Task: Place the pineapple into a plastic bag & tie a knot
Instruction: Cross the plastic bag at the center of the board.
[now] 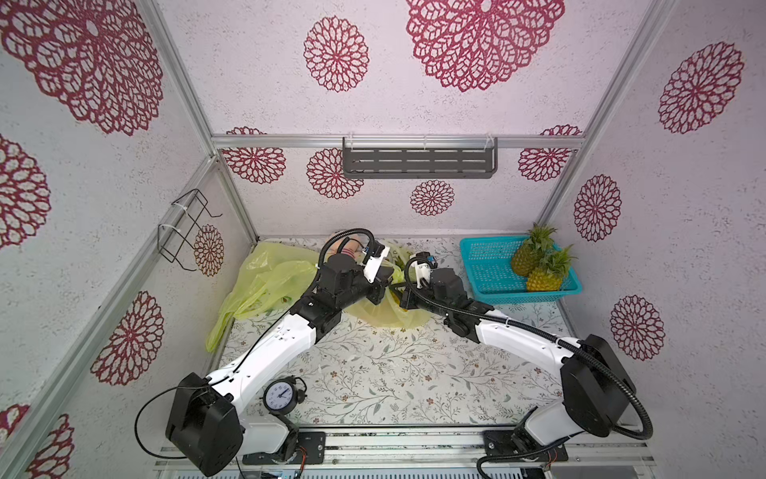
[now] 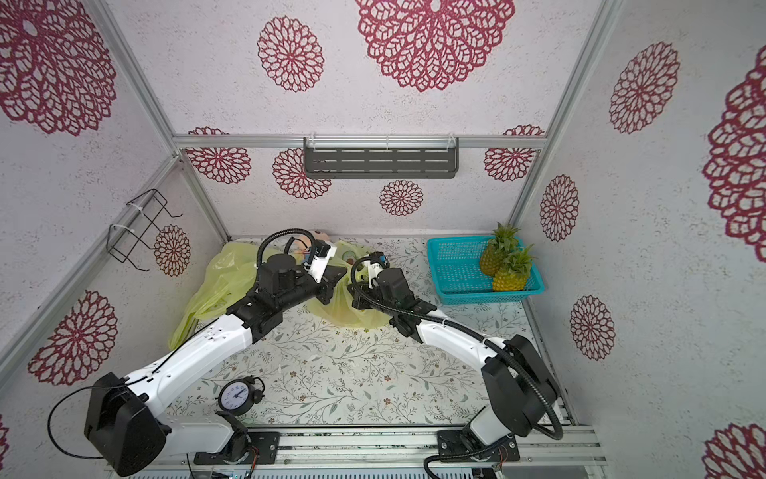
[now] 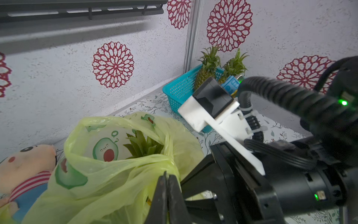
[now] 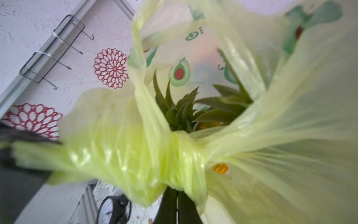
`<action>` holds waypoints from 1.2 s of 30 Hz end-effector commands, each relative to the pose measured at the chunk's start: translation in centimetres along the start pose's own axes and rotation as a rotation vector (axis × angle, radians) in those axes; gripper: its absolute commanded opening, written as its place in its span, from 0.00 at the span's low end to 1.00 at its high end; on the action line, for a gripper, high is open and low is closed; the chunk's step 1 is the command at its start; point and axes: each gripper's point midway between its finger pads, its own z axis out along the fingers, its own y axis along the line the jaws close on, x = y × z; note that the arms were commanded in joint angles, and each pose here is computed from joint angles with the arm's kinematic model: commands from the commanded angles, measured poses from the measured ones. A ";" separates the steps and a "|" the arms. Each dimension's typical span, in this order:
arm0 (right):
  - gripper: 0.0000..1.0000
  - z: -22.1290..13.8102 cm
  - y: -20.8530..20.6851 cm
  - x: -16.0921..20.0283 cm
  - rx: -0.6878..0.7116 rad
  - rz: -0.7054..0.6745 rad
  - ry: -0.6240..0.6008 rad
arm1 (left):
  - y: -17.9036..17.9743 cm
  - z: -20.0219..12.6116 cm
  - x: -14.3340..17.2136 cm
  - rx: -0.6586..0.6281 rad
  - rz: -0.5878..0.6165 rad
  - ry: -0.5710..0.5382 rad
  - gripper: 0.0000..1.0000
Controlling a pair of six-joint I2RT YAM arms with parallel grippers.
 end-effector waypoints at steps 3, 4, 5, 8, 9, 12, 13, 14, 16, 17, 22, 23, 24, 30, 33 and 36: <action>0.00 -0.7 -1.0 -4.7 0.110 -0.092 -0.235 | -0.2 -0.9 -1.5 0.017 -0.013 -0.052 0.00; 0.00 -0.8 -0.7 -5.0 0.093 -0.097 -0.247 | -0.2 -0.9 -1.4 0.019 -0.014 -0.050 0.00; 0.00 -0.9 -0.2 -4.8 0.061 -0.100 -0.243 | -0.3 -0.9 -1.3 0.022 -0.016 -0.047 0.00; 0.00 -0.5 1.9 -2.7 -0.105 -0.078 -0.185 | -0.4 -0.7 -1.3 0.033 -0.028 -0.049 0.00; 0.00 -0.3 2.4 -2.1 -0.146 -0.063 -0.164 | -0.4 -0.6 -1.2 0.034 -0.038 -0.050 0.00; 0.00 0.5 3.2 -0.6 -0.215 -0.031 -0.127 | -0.4 -0.1 -1.1 0.043 -0.069 -0.058 0.00; 0.00 0.6 3.4 -0.5 -0.227 -0.024 -0.132 | -0.4 0.0 -1.2 0.045 -0.079 -0.063 0.00; 0.00 0.8 3.3 -0.6 -0.230 -0.016 -0.144 | -0.4 0.1 -1.2 0.048 -0.085 -0.064 0.00; 0.00 1.3 2.5 -1.0 -0.189 -0.008 -0.169 | -0.5 0.1 -1.3 0.051 -0.092 -0.067 0.00; 0.00 1.6 1.9 -1.5 -0.158 -0.008 -0.189 | -0.5 0.0 -1.4 0.049 -0.092 -0.070 0.00; 0.00 2.1 -0.1 -4.9 -0.088 -0.021 -0.327 | -0.9 -1.4 -1.5 0.058 -0.104 -0.079 0.00; 0.00 2.1 0.1 -5.6 -0.105 -0.025 -0.350 | -0.9 -1.7 -1.3 0.056 -0.111 -0.076 0.00; 0.00 2.1 0.3 -6.2 -0.120 -0.030 -0.371 | -0.9 -2.0 -1.1 0.052 -0.120 -0.070 0.00; 0.00 1.9 1.7 -8.4 -0.222 -0.051 -0.450 | -0.7 -3.1 0.7 0.032 -0.165 -0.046 0.00; 0.00 1.7 3.0 -8.2 -0.319 -0.059 -0.449 | -0.6 -3.0 1.3 0.030 -0.184 -0.033 0.00; 0.00 1.9 4.1 -7.0 -0.404 -0.054 -0.400 | 0.0 -2.7 2.0 0.013 -0.199 -0.010 0.00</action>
